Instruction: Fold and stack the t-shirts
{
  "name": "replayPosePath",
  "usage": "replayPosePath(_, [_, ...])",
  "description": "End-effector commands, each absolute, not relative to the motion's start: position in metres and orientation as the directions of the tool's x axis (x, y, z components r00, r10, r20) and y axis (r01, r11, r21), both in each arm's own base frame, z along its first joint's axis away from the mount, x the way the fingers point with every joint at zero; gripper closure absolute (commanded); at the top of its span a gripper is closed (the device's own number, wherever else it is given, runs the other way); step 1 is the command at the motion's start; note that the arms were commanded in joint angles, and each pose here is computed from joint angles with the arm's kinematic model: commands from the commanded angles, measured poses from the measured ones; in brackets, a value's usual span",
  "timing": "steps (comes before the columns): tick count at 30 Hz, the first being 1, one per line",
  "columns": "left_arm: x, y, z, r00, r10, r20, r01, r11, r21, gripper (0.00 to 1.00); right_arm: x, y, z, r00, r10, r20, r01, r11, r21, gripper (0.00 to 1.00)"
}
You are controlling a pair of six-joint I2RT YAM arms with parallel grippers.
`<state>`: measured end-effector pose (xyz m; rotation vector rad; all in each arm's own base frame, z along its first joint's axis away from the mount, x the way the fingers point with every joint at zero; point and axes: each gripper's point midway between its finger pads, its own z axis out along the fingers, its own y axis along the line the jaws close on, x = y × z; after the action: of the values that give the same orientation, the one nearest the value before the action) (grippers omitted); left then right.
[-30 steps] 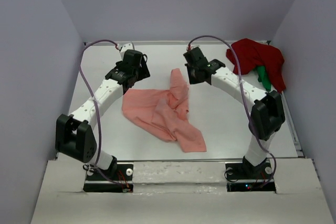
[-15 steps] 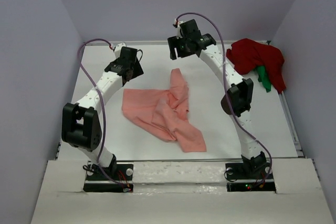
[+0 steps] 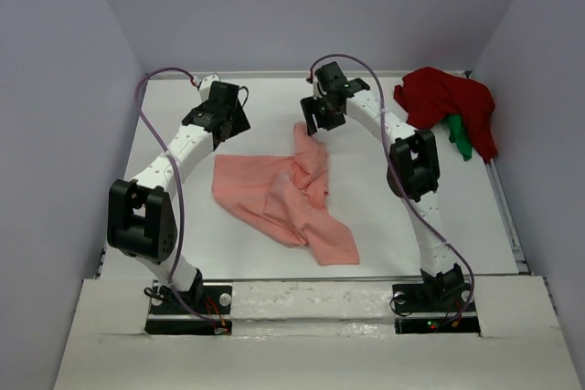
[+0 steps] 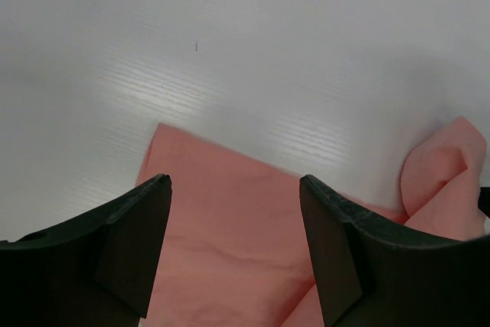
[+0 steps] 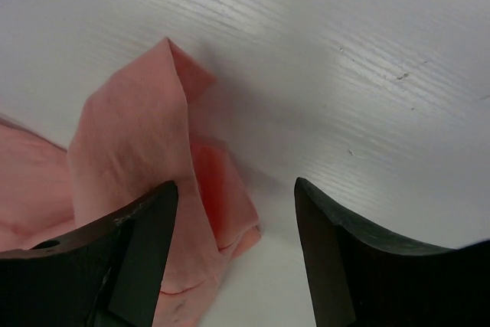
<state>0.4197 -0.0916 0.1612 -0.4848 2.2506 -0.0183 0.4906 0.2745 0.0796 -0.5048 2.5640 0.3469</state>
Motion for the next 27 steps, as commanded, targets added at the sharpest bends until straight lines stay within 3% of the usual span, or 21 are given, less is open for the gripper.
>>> replayPosePath(1, [0.426,-0.092,0.194,-0.530,-0.361,-0.767,-0.316,0.924,-0.217,0.23,0.501,0.273,0.137,-0.733,-0.234,-0.639,-0.401,0.907,0.127,0.34])
replayPosePath(2, [0.427,-0.093,0.193,-0.531,-0.361,-0.766,-0.315,0.924,-0.217,0.23,0.504,0.269,0.140,-0.732,-0.218,-0.646,-0.375,0.920,0.115,0.40])
replayPosePath(6, [0.429,-0.097,0.192,-0.534,-0.365,-0.763,-0.299,0.925,-0.233,0.23,0.511,0.244,0.165,-0.685,-0.229,-0.692,-0.266,0.962,-0.055,0.49])
replayPosePath(12, [0.427,-0.099,0.191,-0.534,-0.364,-0.763,-0.290,0.927,-0.239,0.23,0.492,0.258,0.199,-0.640,-0.268,-0.720,-0.319,0.945,-0.068,0.49])
replayPosePath(14, [0.427,-0.099,0.191,-0.536,-0.365,-0.761,-0.288,0.927,-0.242,0.23,0.474,0.282,0.212,-0.624,-0.281,-0.729,-0.397,0.918,-0.014,0.63])
replayPosePath(15, [0.427,-0.099,0.190,-0.537,-0.364,-0.761,-0.289,0.927,-0.240,0.23,0.466,0.292,0.217,-0.623,-0.276,-0.732,-0.424,0.905,0.019,0.89])
replayPosePath(16, [0.427,-0.099,0.191,-0.535,-0.365,-0.762,-0.290,0.926,-0.240,0.23,0.458,0.300,0.220,-0.625,-0.274,-0.731,-0.449,0.892,0.050,1.00])
replayPosePath(21, [0.427,-0.096,0.196,-0.525,-0.365,-0.769,-0.299,0.925,-0.235,0.23,0.431,0.330,0.212,-0.643,-0.293,-0.707,-0.493,0.865,0.090,1.00])
replayPosePath(27, [0.431,-0.079,0.212,-0.486,-0.344,-0.803,-0.354,0.918,-0.179,0.20,0.434,0.330,0.169,-0.695,-0.315,-0.646,-0.471,0.879,0.078,1.00])
